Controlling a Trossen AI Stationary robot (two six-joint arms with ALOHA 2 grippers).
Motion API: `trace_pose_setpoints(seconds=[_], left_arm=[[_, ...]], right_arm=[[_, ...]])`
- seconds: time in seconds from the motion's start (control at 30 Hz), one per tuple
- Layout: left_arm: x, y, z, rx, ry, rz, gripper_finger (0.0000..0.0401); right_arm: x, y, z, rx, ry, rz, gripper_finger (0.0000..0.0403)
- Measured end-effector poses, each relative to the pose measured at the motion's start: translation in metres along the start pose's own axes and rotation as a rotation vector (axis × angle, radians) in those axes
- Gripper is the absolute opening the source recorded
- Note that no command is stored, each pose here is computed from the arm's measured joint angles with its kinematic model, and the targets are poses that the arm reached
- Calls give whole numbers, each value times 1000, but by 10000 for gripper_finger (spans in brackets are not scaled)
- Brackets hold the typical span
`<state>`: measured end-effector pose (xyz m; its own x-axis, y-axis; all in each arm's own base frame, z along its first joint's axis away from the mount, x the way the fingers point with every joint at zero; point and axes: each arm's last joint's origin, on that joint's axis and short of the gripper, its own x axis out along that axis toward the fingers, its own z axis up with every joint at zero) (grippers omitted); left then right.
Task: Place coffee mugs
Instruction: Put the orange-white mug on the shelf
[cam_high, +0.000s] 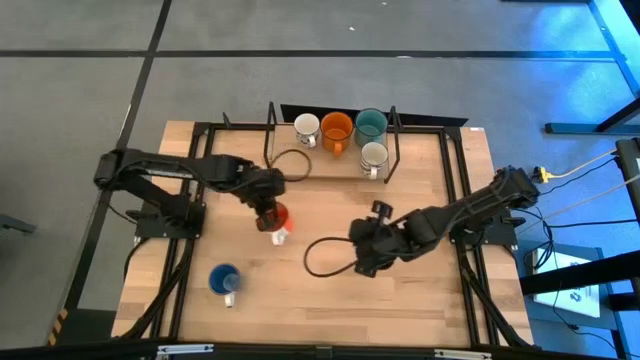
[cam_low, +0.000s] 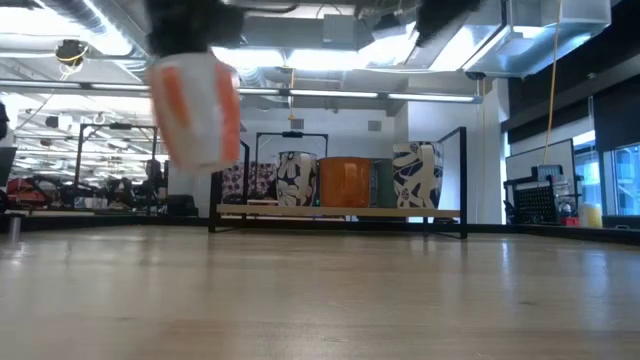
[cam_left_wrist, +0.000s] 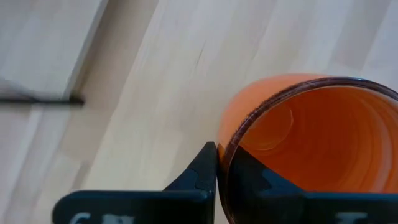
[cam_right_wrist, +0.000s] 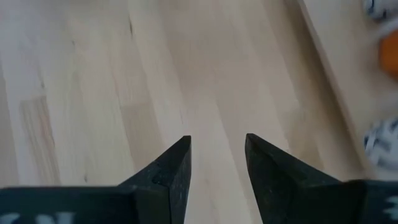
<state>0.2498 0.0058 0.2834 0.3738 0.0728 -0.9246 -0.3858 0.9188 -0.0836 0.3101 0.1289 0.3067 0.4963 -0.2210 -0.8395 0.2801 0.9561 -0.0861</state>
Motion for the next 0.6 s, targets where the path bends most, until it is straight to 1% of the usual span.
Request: trace_pose_setpoints(seconds=[0.13,0.3,0.43,0.6], left_arm=[[6,-18,32,69,-9,5,12],[24,-37,68,129,-3,20,12],[42,-48,90,149,14,24,12],[68,-58,110,152,42,35,13]], right_arm=[[1,-6,-31,80,21,-7,138],[2,-12,-62,202,14,6,138],[3,-11,-76,250,17,19,138],[8,-10,-83,269,29,10,138]])
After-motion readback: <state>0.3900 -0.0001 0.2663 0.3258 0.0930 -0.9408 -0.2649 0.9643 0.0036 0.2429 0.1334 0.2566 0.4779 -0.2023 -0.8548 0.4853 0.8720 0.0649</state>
